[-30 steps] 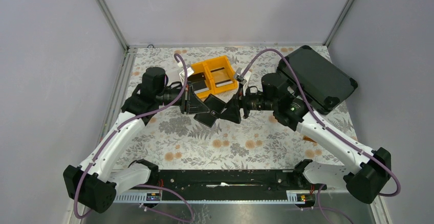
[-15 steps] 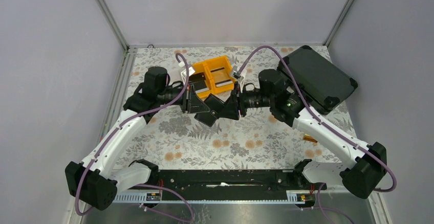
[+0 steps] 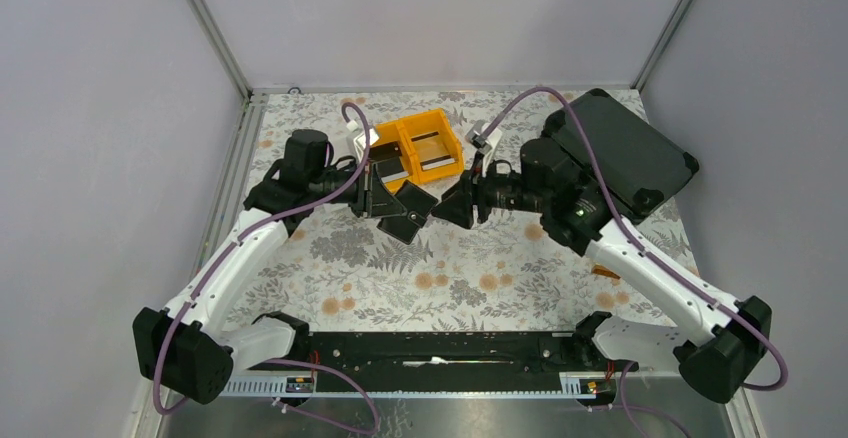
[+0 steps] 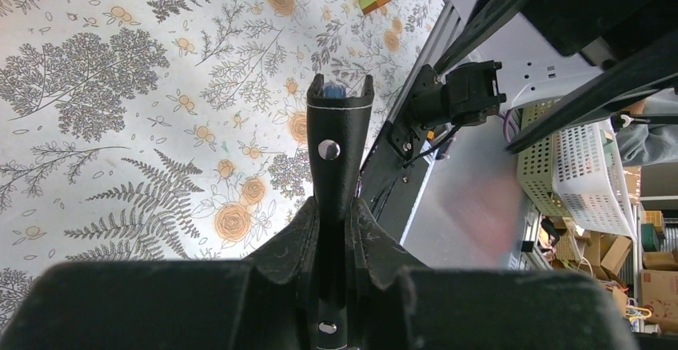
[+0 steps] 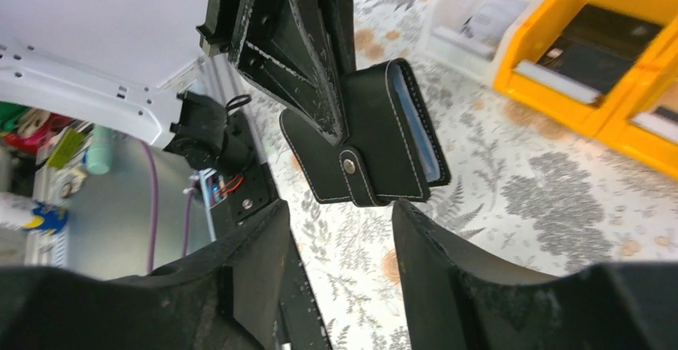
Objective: Put the credit cards into the card holder
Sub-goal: Open the card holder at the center of the board.
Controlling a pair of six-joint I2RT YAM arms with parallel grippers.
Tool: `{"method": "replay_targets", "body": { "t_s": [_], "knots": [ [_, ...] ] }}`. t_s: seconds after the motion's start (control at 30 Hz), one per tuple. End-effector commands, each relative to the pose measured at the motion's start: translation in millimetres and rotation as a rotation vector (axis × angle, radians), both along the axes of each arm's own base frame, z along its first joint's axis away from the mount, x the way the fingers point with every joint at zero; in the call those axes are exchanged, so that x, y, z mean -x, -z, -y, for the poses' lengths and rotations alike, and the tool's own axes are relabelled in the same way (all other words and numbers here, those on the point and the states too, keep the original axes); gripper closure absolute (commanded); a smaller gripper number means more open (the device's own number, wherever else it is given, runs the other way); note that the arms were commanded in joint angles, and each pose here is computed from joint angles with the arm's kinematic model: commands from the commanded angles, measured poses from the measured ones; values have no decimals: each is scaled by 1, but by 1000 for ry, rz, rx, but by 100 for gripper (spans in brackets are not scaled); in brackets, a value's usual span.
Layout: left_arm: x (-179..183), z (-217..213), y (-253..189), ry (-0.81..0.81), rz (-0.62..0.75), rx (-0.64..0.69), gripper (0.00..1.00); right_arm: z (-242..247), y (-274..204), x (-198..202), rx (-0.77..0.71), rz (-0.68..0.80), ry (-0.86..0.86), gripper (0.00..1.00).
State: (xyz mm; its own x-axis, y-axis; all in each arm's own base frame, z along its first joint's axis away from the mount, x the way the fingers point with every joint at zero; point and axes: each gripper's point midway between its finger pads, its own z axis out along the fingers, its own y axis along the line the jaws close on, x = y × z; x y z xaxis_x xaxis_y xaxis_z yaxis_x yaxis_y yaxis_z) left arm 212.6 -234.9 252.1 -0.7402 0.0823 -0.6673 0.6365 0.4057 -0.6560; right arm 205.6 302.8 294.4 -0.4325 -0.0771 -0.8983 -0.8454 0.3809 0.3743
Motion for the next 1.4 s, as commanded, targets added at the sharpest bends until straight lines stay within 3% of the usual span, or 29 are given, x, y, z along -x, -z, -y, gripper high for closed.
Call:
{"method": "replay_targets", "body": {
  "t_s": [0.0,0.93,1.37],
  "knots": [
    [-3,4,-22,23,64,46,100,-21,-3,12,-33,-68,-139,45],
    [23,9,-39,163,90,143,100,-38,25,34,0,-161,-327,47],
    [25,11,-39,179,80,152,100,-46,12,39,-79,-148,-385,52]
  ]
}}
